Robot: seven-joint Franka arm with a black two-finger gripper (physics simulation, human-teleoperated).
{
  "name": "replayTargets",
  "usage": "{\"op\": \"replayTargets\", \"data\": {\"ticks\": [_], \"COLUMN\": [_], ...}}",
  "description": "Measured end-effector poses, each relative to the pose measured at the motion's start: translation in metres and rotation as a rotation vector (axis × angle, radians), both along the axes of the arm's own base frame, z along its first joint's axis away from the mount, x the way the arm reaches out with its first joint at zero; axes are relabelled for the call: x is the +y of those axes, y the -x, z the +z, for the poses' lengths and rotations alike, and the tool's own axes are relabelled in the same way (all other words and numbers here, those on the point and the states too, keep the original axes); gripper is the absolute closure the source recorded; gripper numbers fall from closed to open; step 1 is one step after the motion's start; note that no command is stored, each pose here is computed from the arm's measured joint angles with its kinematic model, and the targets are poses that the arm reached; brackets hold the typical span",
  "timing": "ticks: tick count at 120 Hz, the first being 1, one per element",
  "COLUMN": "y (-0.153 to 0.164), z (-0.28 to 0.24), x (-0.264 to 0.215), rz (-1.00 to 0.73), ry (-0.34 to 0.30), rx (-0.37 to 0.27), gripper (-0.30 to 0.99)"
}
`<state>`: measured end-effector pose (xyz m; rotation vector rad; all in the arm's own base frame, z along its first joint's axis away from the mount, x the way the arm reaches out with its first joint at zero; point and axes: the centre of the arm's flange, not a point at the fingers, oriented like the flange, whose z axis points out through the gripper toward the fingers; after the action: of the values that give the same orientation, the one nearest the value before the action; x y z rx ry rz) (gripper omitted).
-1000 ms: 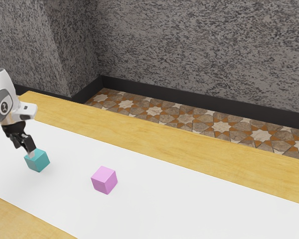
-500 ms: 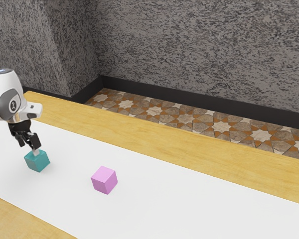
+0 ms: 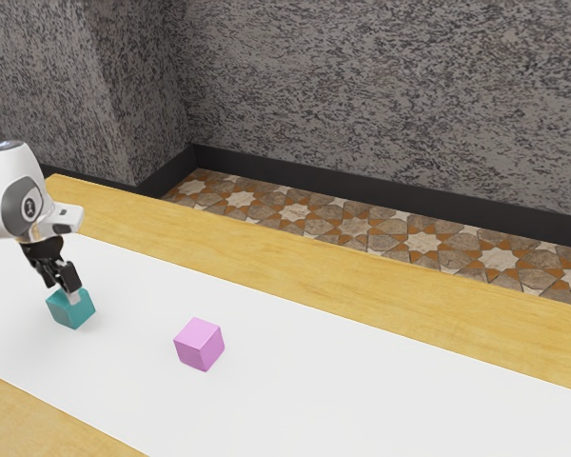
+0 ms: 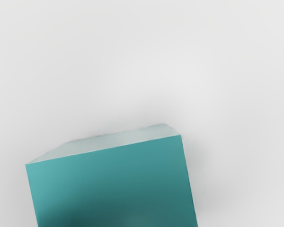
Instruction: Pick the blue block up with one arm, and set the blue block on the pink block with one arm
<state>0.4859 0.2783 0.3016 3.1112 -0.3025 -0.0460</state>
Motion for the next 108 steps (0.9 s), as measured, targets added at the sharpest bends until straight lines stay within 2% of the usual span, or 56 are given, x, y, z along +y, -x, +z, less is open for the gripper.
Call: {"op": "replayTargets", "data": {"ticks": [108], "y": [-0.001], "z": [-0.017], "x": [0.001], "rz": [-0.026], "ry": [0.022], "rx": [-0.010], "gripper": [0.00]}}
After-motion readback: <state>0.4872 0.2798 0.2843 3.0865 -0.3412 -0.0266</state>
